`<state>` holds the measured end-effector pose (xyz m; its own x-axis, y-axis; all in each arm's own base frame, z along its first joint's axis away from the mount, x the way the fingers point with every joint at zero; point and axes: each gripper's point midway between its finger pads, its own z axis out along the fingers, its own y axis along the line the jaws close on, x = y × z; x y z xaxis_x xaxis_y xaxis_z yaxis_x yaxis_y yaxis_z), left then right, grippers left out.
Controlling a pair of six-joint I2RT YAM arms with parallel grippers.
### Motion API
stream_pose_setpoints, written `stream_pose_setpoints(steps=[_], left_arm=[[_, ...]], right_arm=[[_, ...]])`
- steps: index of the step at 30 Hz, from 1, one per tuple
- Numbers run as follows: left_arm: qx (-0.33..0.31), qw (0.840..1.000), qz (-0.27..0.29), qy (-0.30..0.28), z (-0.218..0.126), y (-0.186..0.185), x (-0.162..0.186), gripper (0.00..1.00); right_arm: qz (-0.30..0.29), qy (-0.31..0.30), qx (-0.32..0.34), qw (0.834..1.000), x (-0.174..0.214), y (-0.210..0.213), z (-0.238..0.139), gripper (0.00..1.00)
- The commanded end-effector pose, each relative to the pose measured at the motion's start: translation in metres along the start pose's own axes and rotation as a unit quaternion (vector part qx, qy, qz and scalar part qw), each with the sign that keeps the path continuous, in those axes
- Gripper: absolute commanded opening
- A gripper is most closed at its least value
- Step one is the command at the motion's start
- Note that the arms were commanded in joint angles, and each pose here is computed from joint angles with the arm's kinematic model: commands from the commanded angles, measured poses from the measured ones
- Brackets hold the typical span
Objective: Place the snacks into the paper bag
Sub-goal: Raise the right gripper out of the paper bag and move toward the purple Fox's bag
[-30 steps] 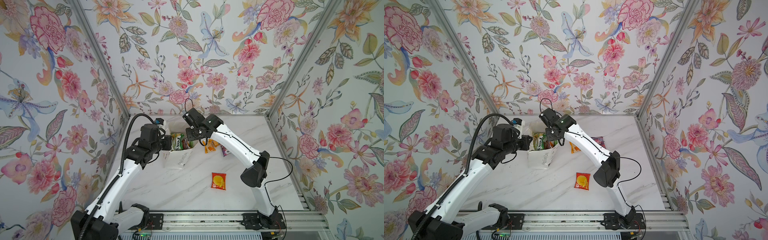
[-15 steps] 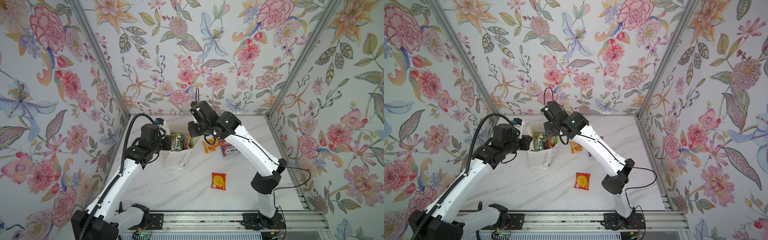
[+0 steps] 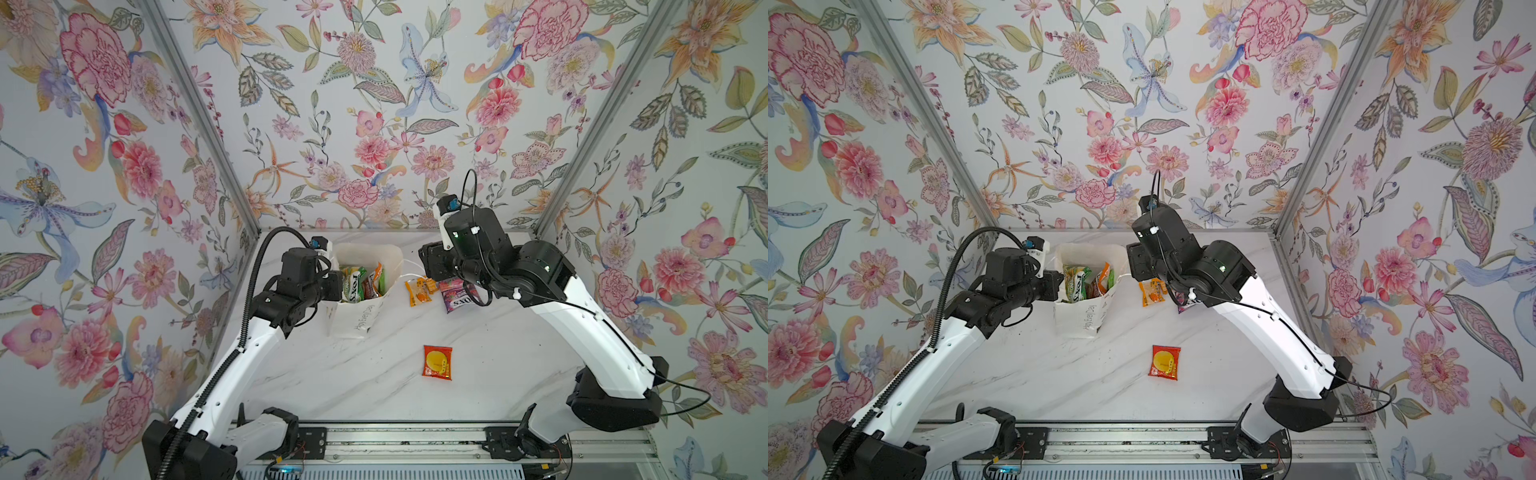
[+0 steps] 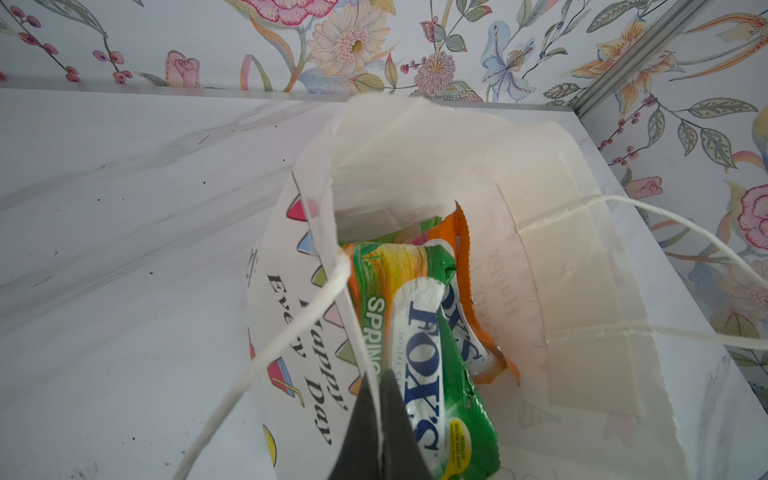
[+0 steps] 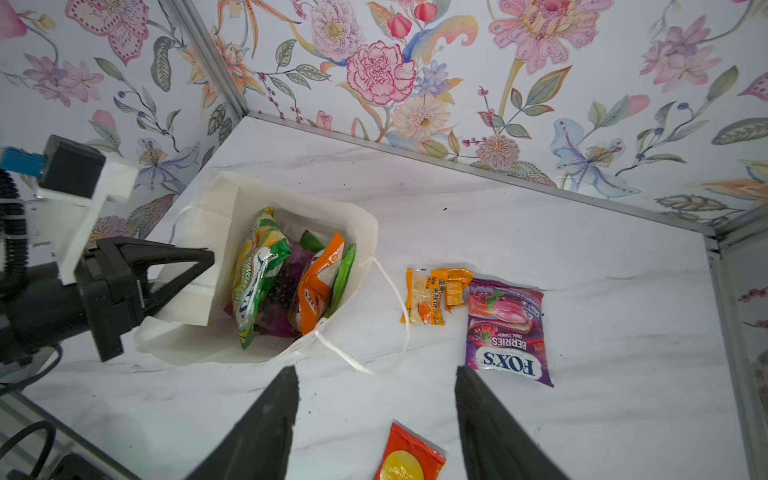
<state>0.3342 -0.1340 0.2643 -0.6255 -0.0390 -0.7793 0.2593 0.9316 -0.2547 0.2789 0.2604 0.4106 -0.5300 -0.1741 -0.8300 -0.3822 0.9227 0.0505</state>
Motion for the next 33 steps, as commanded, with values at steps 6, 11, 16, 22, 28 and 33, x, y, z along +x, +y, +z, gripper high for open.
stream_pose_setpoints(steps=[6,11,16,22,28,33], left_arm=[[-0.018,0.996,0.042,-0.074,-0.022,0.007,-0.031,0.00],[-0.025,0.993,0.057,-0.096,-0.031,0.011,-0.028,0.00],[-0.025,0.990,0.067,-0.118,-0.038,0.012,-0.025,0.00],[-0.024,0.988,0.074,-0.133,-0.044,0.011,-0.027,0.00],[-0.020,0.987,0.075,-0.139,-0.046,0.011,-0.026,0.00],[-0.019,0.987,0.076,-0.140,-0.046,0.011,-0.024,0.00]], right_arm=[[-0.004,-0.052,0.041,0.998,0.024,-0.052,-0.018,0.63],[0.026,-0.051,0.058,0.997,0.059,-0.083,-0.010,0.71],[0.095,-0.004,0.081,0.992,0.109,-0.117,0.008,0.72],[0.183,0.041,0.100,0.977,0.162,-0.155,0.031,0.75],[0.319,0.083,0.080,0.941,0.214,-0.168,0.066,0.77],[0.423,0.066,0.064,0.901,0.241,-0.175,0.089,0.80]])
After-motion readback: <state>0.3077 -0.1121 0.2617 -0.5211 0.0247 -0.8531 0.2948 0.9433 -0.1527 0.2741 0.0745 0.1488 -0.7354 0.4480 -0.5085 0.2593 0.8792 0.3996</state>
